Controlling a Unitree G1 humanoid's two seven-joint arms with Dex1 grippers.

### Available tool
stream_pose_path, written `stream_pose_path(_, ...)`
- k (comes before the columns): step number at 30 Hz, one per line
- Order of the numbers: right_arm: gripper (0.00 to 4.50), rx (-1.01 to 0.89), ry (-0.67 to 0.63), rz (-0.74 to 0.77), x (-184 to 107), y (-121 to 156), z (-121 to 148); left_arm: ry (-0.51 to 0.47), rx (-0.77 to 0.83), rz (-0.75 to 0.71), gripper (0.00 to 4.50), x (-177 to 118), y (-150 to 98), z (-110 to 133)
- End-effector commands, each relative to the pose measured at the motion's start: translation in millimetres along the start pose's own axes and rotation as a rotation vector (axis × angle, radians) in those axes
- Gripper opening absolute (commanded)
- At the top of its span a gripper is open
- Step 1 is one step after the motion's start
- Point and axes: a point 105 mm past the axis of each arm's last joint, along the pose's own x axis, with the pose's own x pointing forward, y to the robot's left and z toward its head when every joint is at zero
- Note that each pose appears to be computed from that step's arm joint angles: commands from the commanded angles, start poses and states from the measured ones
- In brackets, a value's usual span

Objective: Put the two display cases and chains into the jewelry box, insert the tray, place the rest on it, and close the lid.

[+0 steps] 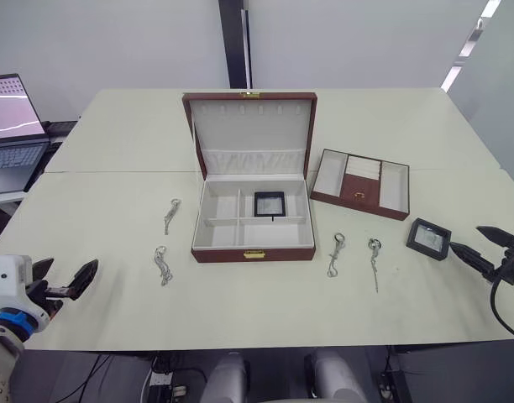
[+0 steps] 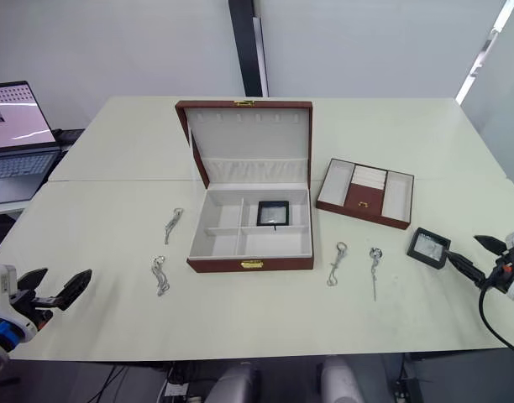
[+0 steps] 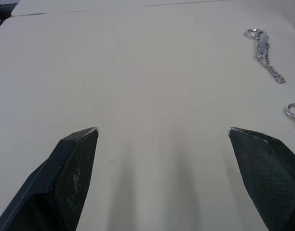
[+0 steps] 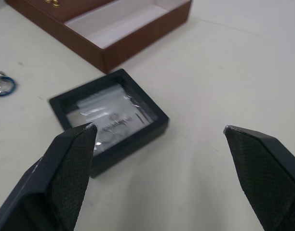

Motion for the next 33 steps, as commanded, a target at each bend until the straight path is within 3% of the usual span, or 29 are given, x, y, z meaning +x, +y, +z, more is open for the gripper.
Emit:
stream_pose_path(1, 4.5, -0.073, -0.092, 0.188, 19.3, 34.9, 39.8, -0.083, -0.009, 0.007, 4.48, 5.8, -17.9, 17.0)
stream_pose_path(5, 4.5, -0.112, -0.132, 0.354, 34.3, 71.3, 61.9, -0.106, -0.04, 0.022, 4.48, 10.4, -33.7, 13.0)
stream_pose_path(9, 4.5, -0.166, -0.183, 0.577, 44.3, 120.0, 87.0, -0.122, -0.102, 0.038, 4.48, 14.2, -64.9, 5.8)
stream_pose_path(14, 4.5, -0.205, -0.194, 0.7, 50.2, 148.8, 94.9, -0.117, -0.126, 0.01, 4.48, 16.2, -94.7, -1.8)
stream_pose_path(21, 4.5, -0.225, -0.194, 0.765, 53.9, 166.7, 99.3, -0.082, -0.132, 0.05, 4.48, 18.9, -124.4, -19.7)
stream_pose_path(33, 4.5, -0.212, -0.181, 0.776, 54.6, 172.9, 91.9, -0.022, -0.095, 0.133, 4.48, 38.3, -125.1, -34.4)
